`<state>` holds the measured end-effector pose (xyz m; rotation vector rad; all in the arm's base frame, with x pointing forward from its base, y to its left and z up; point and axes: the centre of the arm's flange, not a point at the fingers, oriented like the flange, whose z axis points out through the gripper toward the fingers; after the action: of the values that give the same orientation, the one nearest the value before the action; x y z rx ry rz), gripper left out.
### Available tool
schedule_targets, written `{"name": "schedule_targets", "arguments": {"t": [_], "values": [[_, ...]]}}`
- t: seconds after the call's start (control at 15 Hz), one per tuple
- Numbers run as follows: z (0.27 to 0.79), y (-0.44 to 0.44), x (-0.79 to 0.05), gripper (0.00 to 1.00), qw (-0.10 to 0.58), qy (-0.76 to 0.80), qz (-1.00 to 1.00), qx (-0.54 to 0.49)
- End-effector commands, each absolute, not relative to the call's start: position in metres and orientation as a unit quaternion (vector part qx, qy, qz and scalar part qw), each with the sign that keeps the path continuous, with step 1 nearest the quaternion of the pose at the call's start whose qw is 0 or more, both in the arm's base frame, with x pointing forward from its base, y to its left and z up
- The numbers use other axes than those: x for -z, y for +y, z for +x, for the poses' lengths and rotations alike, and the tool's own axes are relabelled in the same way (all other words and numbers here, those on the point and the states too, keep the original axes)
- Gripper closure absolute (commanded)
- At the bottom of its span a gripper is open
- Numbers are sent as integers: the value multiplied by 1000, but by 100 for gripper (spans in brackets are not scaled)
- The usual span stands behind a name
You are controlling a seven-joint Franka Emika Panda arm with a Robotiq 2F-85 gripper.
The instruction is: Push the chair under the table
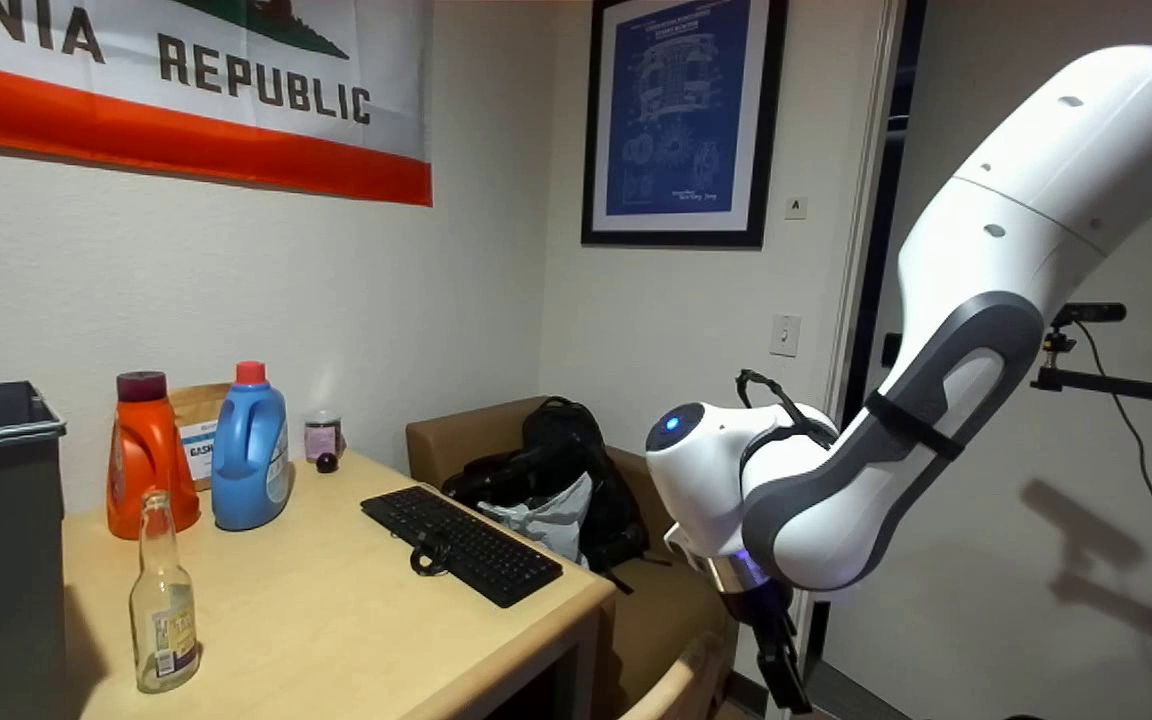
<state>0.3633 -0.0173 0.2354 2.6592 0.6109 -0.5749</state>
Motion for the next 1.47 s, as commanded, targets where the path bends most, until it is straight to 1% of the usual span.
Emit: {"name": "schedule_targets", "arguments": {"t": [0.0,0.4,0.6,0.93,1.0,1.07,1.13,1.2,1.4], "values": [[353,5,-205,0,173,212,944,184],[337,24,-187,0,145,203,963,96],[340,20,-179,0,141,213,965,56],[338,9,-167,0,129,200,971,28],[339,7,-165,25,129,198,971,25],[339,5,-164,26,128,198,972,21],[339,3,-164,32,127,198,972,16],[337,0,-163,42,124,199,972,11],[333,-4,-162,65,126,202,971,-2]]}}
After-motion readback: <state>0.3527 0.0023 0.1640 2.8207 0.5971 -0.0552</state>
